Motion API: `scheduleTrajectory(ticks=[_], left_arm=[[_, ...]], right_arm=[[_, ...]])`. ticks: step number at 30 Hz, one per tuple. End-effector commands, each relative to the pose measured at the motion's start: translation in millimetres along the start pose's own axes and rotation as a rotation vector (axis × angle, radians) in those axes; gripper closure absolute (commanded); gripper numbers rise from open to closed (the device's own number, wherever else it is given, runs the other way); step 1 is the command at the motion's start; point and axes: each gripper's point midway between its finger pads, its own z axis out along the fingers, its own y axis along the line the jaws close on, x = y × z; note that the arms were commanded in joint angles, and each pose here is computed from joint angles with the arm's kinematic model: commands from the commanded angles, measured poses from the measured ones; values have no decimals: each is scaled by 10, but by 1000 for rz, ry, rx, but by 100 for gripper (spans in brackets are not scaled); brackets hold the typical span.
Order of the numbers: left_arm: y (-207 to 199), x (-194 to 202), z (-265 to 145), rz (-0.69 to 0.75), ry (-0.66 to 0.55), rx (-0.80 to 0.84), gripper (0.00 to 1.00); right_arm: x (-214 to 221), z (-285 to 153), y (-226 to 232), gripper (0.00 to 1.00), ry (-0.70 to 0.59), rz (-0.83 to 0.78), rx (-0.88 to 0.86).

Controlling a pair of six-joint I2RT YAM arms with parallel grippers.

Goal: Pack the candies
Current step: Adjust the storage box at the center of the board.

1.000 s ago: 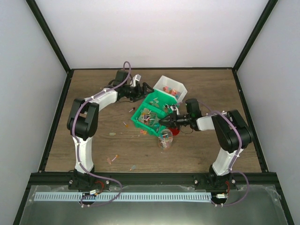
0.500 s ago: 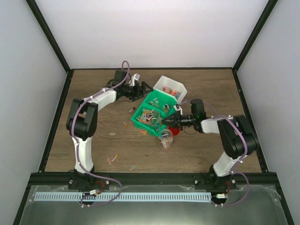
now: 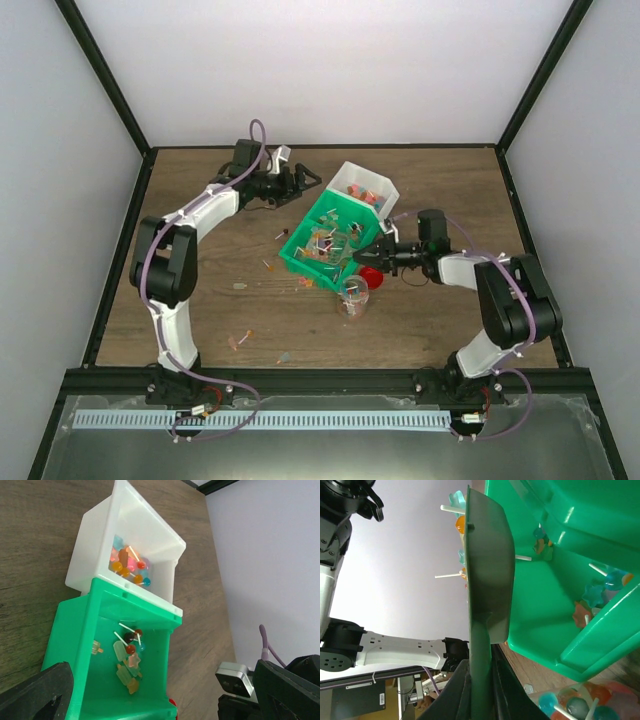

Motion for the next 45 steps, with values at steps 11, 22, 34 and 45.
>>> scheduleTrajectory(ticks=[11, 22, 34, 45], left_arm=[[-159, 35, -343, 30, -76, -38, 0], [-154, 133, -533, 30, -97, -109, 0], [-22, 1203, -850, 87, -39, -186, 12], [50, 2309, -750, 4, 6, -151, 23]], right_arm=[[-75, -430, 397, 99, -62, -88, -155], [-39, -655, 209, 99, -101, -62, -163], [124, -979, 625, 99, -197, -66, -106], [808, -1133, 874, 99, -249, -64, -102]])
